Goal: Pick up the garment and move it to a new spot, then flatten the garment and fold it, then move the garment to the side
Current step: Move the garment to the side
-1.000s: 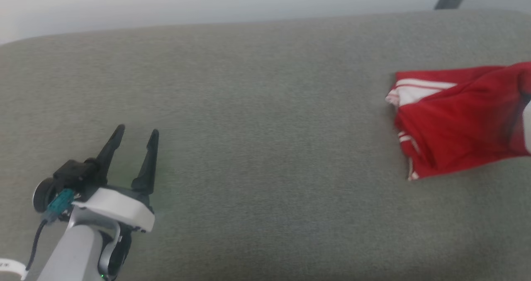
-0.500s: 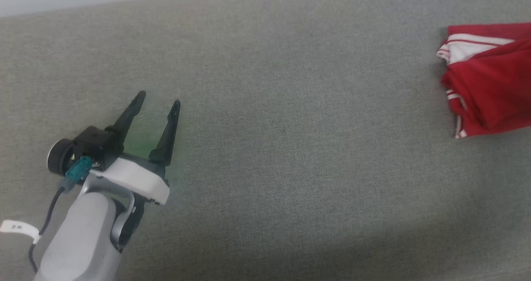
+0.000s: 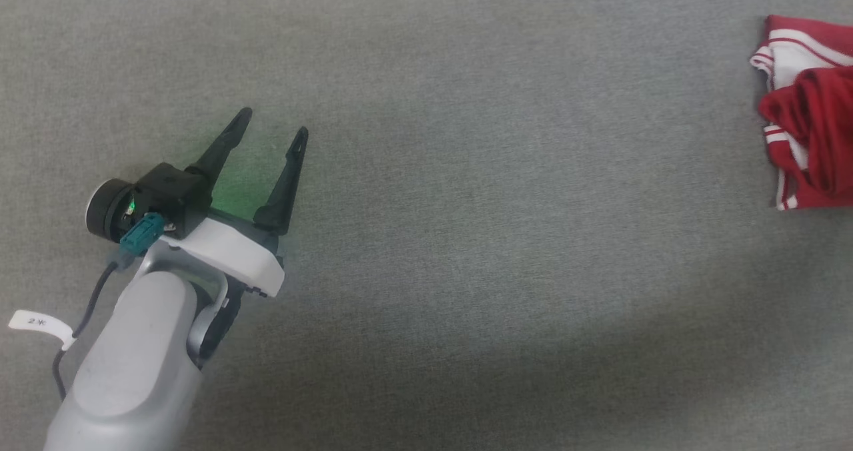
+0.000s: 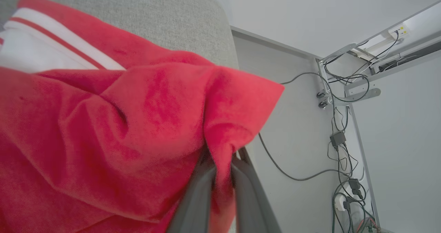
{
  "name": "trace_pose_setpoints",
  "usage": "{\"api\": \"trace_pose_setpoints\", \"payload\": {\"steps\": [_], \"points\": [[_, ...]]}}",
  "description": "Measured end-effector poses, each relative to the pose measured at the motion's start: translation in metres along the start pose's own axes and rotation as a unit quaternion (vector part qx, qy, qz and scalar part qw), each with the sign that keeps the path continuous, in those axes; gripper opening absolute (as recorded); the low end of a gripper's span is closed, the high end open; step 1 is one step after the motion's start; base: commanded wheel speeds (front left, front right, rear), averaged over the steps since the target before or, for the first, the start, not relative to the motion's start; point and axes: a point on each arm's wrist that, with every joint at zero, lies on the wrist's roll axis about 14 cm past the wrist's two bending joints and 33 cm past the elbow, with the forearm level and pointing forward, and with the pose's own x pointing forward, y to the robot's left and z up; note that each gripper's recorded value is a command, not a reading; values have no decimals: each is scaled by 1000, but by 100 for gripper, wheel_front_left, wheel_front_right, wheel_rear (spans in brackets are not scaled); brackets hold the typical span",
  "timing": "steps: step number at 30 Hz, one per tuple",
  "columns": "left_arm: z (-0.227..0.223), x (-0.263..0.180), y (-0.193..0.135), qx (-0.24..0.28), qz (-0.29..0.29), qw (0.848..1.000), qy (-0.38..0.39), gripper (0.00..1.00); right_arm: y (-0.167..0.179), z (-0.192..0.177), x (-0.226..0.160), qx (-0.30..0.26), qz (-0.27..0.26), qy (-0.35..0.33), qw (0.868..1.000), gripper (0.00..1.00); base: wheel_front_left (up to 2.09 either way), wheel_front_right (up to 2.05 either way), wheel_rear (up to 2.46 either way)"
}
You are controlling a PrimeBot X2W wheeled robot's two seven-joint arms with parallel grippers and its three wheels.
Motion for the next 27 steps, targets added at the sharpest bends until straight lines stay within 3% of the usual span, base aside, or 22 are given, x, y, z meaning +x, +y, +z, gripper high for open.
{"api": "trace_pose_setpoints", "payload": {"steps": [3, 6, 9, 11, 12, 27], "points": [[-3, 1, 4, 2, 2, 1000, 3, 100, 6, -5, 7, -3, 0, 11, 1000, 8, 0, 0, 0], [-5, 1, 8, 2, 6, 1000, 7, 100, 15, -5, 13, -5, 4, 14, 1000, 29, 0, 0, 0], [-7, 1, 12, 5, 9, 1000, 10, 100, 23, -7, 16, -5, 10, 17, 1000, 58, 0, 0, 0], [-8, 0, 13, 4, 11, 1000, 12, 100, 24, -3, 17, -7, 9, 13, 1000, 92, 0, 0, 0], [-8, -1, 14, 5, 11, 1000, 12, 100, 24, -2, 17, -8, 9, 11, 1000, 100, 0, 0, 0], [23, -22, 23, 14, 37, 999, -13, 100, 22, 41, -4, 13, 8, -70, 997, 100, 0, 0, 0]]}}
